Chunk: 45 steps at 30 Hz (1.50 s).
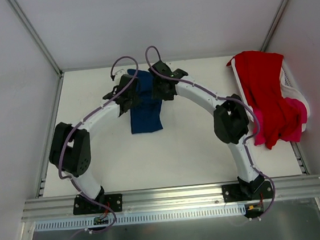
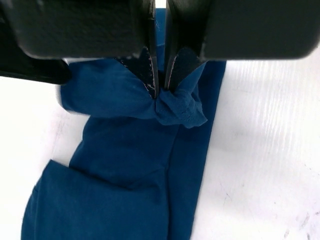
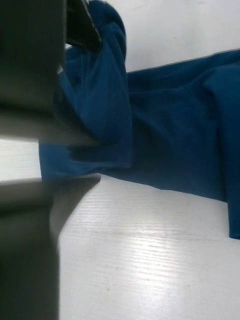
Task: Fold and stack the t-shirts
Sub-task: Fold the tshirt
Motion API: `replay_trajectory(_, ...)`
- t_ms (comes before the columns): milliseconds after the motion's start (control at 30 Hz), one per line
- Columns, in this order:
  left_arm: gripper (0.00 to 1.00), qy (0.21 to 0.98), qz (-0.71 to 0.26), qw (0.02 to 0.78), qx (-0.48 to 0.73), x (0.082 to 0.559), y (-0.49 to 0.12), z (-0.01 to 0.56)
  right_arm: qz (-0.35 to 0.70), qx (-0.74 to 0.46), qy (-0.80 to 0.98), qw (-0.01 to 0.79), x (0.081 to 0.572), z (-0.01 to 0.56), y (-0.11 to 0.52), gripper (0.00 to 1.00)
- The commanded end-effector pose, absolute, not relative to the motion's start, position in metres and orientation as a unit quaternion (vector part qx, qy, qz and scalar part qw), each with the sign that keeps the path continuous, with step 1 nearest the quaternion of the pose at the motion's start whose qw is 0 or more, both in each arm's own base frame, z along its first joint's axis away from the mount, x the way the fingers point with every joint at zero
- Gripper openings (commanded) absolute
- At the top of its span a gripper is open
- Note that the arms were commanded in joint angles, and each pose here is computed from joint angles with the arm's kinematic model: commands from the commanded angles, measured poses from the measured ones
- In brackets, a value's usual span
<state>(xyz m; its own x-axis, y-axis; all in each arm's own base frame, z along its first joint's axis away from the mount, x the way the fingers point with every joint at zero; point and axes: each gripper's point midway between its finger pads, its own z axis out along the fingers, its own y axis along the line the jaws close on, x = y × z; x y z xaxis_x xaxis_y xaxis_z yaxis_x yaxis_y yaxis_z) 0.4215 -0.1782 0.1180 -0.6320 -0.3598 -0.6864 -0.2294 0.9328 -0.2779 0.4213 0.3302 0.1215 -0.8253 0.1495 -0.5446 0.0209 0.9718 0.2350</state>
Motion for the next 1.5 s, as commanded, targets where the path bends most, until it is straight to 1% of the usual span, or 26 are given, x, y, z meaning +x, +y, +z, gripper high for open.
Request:
replay_trajectory(0,0.0,0.888,-0.063,0.421,-0.173,0.441,-0.167,0.129,0.099,0.037,0.956,0.275,0.426,0.111,0.324,0.57)
replay_trajectory(33,0.02,0.889,-0.059,0.419,-0.174,0.444,-0.166,0.127,0.097,0.038,0.956,0.273,0.426,0.108,0.323,0.93)
replay_trajectory(67,0.14,0.894,-0.051,0.412,-0.169,0.446,-0.165,0.117,0.093,0.04,0.956,0.274,0.427,0.106,0.322,0.99)
replay_trajectory(100,0.35,0.893,-0.046,0.415,-0.171,0.451,-0.163,0.117,0.091,0.043,0.957,0.272,0.426,0.104,0.321,0.99)
replay_trajectory(133,0.87,0.896,-0.036,0.408,-0.168,0.453,-0.161,0.107,0.087,0.043,0.958,0.271,0.426,0.102,0.32,0.99)
replay_trajectory(167,0.99,0.896,-0.03,0.408,-0.17,0.456,-0.158,0.105,0.083,0.044,0.957,0.275,0.427,0.103,0.319,0.99)
replay_trajectory(300,0.99,0.891,-0.008,0.424,-0.16,0.477,-0.15,0.109,0.077,0.047,0.955,0.282,0.425,0.111,0.312,0.99)
replay_trajectory(433,0.99,0.884,-0.014,0.447,-0.136,0.5,-0.146,0.132,0.073,0.052,0.951,0.296,0.418,0.128,0.303,1.0)
replay_trajectory(500,0.99,0.876,-0.025,0.462,-0.136,0.496,-0.143,0.155,0.065,0.055,0.947,0.309,0.412,0.139,0.295,0.99)
replay_trajectory(533,0.99,0.867,-0.038,0.477,-0.139,0.489,-0.142,0.178,0.06,0.057,0.946,0.314,0.409,0.143,0.29,0.99)
replay_trajectory(567,0.99,0.87,-0.038,0.47,-0.14,0.478,-0.139,0.173,0.062,0.059,0.941,0.328,0.405,0.158,0.287,0.99)
replay_trajectory(600,0.99,0.869,-0.046,0.47,-0.145,0.468,-0.137,0.176,0.055,0.06,0.942,0.326,0.399,0.156,0.282,1.0)
replay_trajectory(633,0.99,0.858,-0.068,0.482,-0.167,0.455,-0.135,0.196,0.058,0.06,0.94,0.33,0.395,0.16,0.282,0.99)
replay_trajectory(667,0.99,0.871,-0.072,0.456,-0.169,0.434,-0.134,0.171,0.061,0.059,0.939,0.332,0.385,0.164,0.28,1.0)
replay_trajectory(733,0.99,0.867,-0.096,0.452,-0.188,0.407,-0.134,0.174,0.075,0.056,0.937,0.338,0.378,0.166,0.284,1.0)
replay_trajectory(767,0.99,0.882,-0.09,0.423,-0.184,0.383,-0.134,0.144,0.089,0.05,0.938,0.33,0.369,0.164,0.291,1.0)
replay_trajectory(833,0.99,0.882,-0.104,0.416,-0.197,0.359,-0.133,0.138,0.109,0.045,0.941,0.318,0.356,0.155,0.295,0.99)
replay_trajectory(867,0.99,0.893,-0.097,0.392,-0.197,0.34,-0.13,0.113,0.118,0.041,0.942,0.311,0.349,0.149,0.299,0.99)
replay_trajectory(967,0.99,0.903,-0.097,0.367,-0.202,0.307,-0.13,0.087,0.158,0.037,0.948,0.273,0.332,0.121,0.311,0.99)
replay_trajectory(1067,0.99,0.906,-0.099,0.352,-0.215,0.286,-0.131,0.065,0.2,0.035,0.952,0.23,0.318,0.09,0.326,1.0)
replay_trajectory(1100,0.99,0.906,-0.112,0.345,-0.217,0.281,-0.135,0.059,0.23,0.04,0.943,0.236,0.323,0.089,0.338,1.0)
replay_trajectory(1133,0.99,0.891,-0.15,0.363,-0.225,0.29,-0.146,0.063,0.242,0.037,0.947,0.209,0.312,0.07,0.341,0.99)
replay_trajectory(1167,0.99,0.893,-0.162,0.356,-0.225,0.28,-0.146,0.046,0.267,0.033,0.944,0.189,0.305,0.065,0.349,0.99)
replay_trajectory(1233,0.99,0.88,-0.206,0.36,-0.23,0.28,-0.157,0.037,0.316,0.035,0.931,0.181,0.305,0.06,0.365,1.0)
replay_trajectory(1333,0.99,0.879,-0.218,0.36,-0.225,0.284,-0.163,0.03,0.337,0.041,0.924,0.177,0.305,0.047,0.367,0.98)
replay_trajectory(1467,0.99,0.872,-0.225,0.373,-0.225,0.29,-0.165,0.027,0.333,0.052,0.924,0.179,0.307,0.034,0.359,0.94)
